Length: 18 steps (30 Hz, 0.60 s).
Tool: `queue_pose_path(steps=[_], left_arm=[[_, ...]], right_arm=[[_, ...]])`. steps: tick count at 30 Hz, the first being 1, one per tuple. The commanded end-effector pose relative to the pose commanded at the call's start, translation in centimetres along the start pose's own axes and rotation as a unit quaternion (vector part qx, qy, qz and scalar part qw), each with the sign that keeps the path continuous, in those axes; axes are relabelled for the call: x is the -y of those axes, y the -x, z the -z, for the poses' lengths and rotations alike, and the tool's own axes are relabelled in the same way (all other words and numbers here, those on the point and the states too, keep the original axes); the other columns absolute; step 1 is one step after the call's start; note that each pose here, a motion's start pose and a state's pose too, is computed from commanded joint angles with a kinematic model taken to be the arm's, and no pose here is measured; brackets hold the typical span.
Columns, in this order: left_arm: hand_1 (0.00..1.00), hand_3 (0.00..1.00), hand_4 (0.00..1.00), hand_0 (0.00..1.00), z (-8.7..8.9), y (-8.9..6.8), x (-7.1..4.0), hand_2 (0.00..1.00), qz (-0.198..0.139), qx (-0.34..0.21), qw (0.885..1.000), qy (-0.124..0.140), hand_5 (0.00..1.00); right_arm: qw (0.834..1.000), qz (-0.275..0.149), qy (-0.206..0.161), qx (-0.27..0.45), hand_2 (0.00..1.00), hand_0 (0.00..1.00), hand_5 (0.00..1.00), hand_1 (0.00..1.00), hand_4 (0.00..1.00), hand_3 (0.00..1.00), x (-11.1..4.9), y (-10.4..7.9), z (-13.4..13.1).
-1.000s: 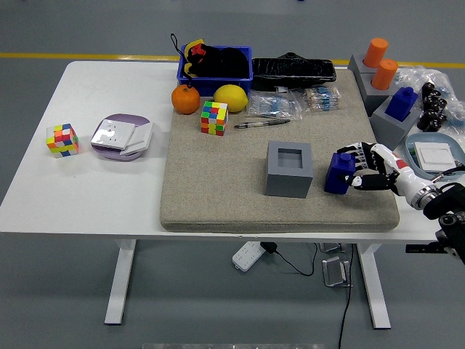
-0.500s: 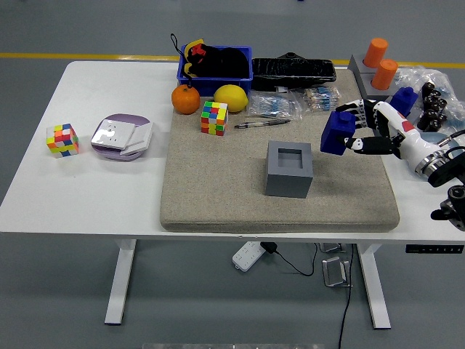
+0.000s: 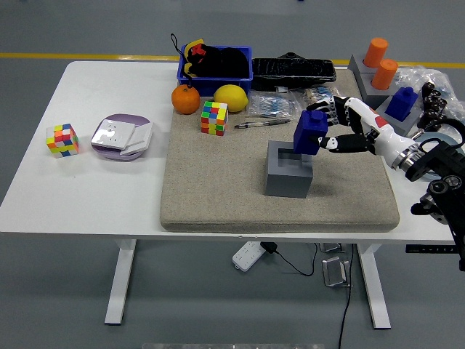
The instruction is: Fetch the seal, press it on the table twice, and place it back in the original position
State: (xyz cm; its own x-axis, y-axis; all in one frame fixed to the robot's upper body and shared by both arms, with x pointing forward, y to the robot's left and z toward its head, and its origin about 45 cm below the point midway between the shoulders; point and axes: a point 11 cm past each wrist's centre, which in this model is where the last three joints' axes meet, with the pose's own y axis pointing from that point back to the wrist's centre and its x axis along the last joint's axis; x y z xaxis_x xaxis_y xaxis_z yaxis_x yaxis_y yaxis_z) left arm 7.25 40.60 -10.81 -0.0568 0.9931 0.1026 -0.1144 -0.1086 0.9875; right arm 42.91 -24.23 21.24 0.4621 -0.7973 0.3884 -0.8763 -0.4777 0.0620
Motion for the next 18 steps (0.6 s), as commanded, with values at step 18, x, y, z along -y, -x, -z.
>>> queue_pose_path(steps=[18], left_arm=[[0.817, 0.836, 0.802, 0.815, -0.2, -0.2, 0.0, 0.789, -0.001, 0.004, 1.0, 0.001, 0.41]], right_arm=[[1.0, 0.018, 0.009, 0.002, 0.391, 0.511, 0.002, 0.394, 0.688, 0.427, 0.6, 1.3, -0.7]])
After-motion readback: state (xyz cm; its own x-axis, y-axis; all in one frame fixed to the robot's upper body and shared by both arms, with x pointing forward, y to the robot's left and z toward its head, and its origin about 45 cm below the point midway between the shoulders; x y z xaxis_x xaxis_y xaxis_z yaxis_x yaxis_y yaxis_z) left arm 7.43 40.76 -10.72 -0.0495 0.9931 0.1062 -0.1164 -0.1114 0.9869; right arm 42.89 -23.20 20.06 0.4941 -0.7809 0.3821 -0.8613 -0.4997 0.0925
